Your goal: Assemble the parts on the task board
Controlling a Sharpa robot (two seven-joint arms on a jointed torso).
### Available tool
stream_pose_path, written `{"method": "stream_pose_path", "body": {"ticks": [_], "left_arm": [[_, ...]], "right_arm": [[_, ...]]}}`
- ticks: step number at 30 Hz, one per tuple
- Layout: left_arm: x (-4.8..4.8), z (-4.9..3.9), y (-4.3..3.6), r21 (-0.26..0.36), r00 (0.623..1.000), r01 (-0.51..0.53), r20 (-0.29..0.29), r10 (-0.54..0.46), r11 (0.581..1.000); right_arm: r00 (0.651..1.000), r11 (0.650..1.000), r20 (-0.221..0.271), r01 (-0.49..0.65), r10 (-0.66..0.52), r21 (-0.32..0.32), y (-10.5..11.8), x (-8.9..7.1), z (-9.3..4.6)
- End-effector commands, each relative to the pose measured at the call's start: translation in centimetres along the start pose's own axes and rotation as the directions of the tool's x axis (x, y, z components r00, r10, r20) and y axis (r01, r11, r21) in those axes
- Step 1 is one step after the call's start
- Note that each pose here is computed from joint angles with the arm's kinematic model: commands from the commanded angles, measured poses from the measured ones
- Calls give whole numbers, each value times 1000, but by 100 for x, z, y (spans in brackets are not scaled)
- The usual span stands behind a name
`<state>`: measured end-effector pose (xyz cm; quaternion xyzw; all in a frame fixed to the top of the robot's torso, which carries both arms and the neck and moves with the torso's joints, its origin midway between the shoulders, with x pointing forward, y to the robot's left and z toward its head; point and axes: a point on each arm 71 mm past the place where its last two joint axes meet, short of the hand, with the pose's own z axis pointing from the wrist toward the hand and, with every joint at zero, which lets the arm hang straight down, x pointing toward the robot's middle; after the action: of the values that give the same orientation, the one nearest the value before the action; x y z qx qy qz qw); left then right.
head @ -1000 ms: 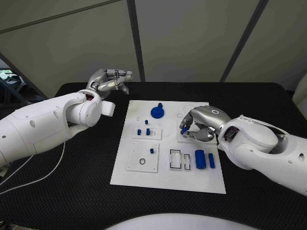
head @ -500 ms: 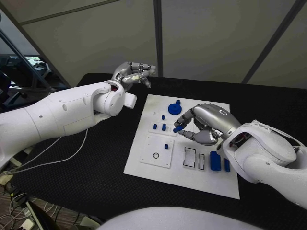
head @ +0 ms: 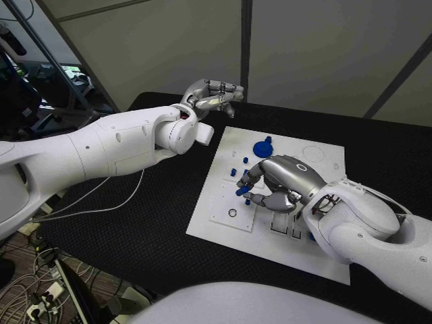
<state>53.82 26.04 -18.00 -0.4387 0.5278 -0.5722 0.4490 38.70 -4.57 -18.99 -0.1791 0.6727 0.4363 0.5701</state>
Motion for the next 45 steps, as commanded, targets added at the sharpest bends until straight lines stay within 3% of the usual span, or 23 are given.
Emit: {"method": "stream_pose_path", "body": {"ticks": [1, 14, 45], "left_arm": [[18, 9, -12, 5, 1000, 8, -12, -8, 1000], [30, 14, -10, 4, 1000, 10, -15, -10, 1000], [40, 17, -7, 2, 1000, 11, -18, -11, 1000]], "right_arm": [[998, 999, -53, 20, -22, -26, 12, 79, 17], [990, 999, -139, 35, -38, -22, -1, 316, 68], [982, 999, -183, 35, -40, -30, 36, 450, 125]]}}
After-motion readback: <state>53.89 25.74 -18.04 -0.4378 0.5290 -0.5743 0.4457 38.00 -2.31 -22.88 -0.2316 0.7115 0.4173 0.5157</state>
